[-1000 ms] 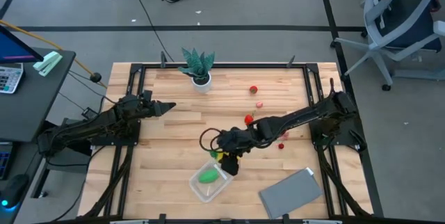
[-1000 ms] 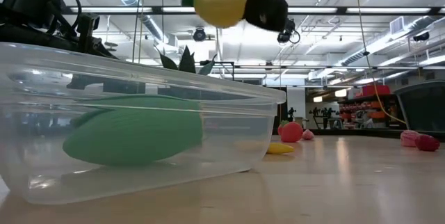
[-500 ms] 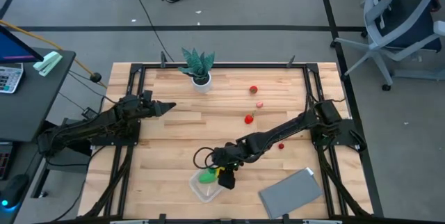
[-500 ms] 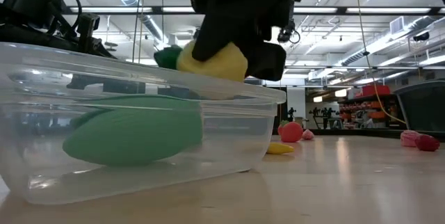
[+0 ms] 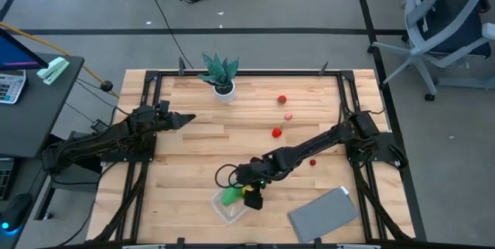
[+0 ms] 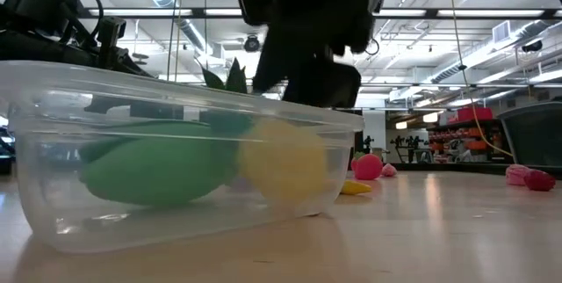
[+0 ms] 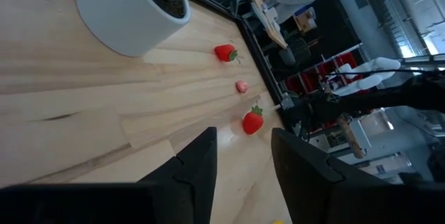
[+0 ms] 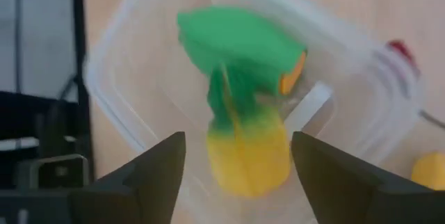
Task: Pick and placing Produce into tupperware
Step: Put the yellow pineapple into the transparent bin, then put the left red cherry into the transparent bin
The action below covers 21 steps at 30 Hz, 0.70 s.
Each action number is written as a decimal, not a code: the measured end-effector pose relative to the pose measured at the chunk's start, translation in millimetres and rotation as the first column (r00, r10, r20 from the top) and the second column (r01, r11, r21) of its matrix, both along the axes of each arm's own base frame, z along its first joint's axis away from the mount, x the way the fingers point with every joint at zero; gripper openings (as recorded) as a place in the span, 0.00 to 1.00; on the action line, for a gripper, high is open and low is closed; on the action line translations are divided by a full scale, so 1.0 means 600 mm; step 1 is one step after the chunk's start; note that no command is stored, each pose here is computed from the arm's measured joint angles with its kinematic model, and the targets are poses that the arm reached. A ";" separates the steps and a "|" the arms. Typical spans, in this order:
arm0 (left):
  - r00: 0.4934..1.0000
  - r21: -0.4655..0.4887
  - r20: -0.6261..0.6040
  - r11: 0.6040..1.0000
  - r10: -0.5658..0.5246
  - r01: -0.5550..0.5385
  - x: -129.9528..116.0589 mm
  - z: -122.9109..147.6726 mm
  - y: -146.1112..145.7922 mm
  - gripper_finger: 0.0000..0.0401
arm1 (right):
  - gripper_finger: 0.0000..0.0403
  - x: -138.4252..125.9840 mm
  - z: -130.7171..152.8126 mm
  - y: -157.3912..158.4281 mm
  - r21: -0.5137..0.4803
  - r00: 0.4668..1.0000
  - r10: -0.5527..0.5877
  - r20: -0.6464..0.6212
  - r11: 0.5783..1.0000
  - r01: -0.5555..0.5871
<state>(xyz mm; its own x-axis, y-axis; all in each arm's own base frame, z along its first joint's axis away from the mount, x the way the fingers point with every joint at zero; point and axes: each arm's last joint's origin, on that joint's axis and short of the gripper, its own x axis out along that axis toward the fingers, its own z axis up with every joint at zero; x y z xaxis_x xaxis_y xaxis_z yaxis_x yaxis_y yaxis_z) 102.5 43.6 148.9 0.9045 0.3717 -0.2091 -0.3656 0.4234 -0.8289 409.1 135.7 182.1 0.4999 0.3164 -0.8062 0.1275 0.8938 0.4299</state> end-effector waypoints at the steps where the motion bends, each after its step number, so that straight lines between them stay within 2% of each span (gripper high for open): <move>1: 1.000 0.001 0.001 1.000 0.000 0.000 0.000 0.000 0.000 0.36 | 0.69 -0.001 0.009 -0.002 0.003 1.000 -0.005 0.014 1.000 0.005; 5: 1.000 0.001 0.017 1.000 -0.016 0.016 0.001 0.002 -0.001 0.38 | 0.71 -0.007 0.050 -0.014 0.006 0.996 -0.044 0.077 0.999 0.044; 11: 0.961 0.046 0.210 0.984 -0.180 0.174 0.006 0.039 -0.009 0.39 | 0.69 -0.027 0.130 -0.046 -0.010 0.969 -0.144 0.201 0.989 0.149; 16: 0.918 0.119 0.282 0.960 -0.278 0.255 0.009 0.091 -0.023 0.37 | 0.69 -0.046 0.177 -0.076 -0.058 0.931 -0.238 0.277 0.963 0.264; 21: 0.871 0.134 0.298 0.921 -0.390 0.366 0.026 0.147 -0.043 0.37 | 0.69 -0.059 0.210 -0.102 -0.043 0.902 -0.284 0.325 0.949 0.314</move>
<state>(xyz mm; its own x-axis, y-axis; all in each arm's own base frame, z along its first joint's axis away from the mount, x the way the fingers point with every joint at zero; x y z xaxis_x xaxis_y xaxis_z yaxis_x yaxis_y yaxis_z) 118.3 17.7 237.0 0.9925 -0.0087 0.1222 0.1076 0.5390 -0.8354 373.6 74.2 308.1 0.7892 0.0450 -0.6125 0.2679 0.8722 0.4093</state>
